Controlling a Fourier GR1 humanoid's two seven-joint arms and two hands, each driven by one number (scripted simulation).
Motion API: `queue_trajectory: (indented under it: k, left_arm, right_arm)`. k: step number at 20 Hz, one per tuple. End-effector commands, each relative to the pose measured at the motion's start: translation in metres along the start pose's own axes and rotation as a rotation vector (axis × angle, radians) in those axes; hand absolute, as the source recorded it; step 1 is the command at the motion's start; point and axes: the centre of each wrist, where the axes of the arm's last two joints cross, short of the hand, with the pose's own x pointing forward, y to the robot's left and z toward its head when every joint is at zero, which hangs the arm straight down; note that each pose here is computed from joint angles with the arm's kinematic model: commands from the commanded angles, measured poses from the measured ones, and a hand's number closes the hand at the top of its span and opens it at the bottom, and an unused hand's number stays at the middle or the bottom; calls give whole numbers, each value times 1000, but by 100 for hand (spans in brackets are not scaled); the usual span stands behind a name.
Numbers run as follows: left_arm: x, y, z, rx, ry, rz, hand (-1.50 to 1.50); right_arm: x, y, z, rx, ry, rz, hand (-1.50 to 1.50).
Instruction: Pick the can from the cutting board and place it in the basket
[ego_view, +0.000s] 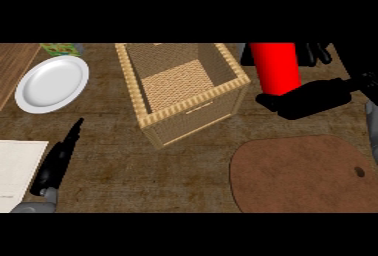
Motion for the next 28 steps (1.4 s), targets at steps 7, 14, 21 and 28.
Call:
queue_trajectory:
  k: [7,14,21,28]
  left_arm:
    - [-5,5,0,20,-9,-16,0]
    - [-4,4,0,-7,-6,21,0]
    - [-8,4,7,1,-4,-7,0]
    - [-1,0,-2,-8,-1,-1,0]
  right_arm:
    - [57,55,-41,110,-14,-22,150]
    - [49,103,-79,98,52,40,150]
    - [31,133,-101,121,113,77,-150]
    - [55,164,-110,43,98,-52,-150]
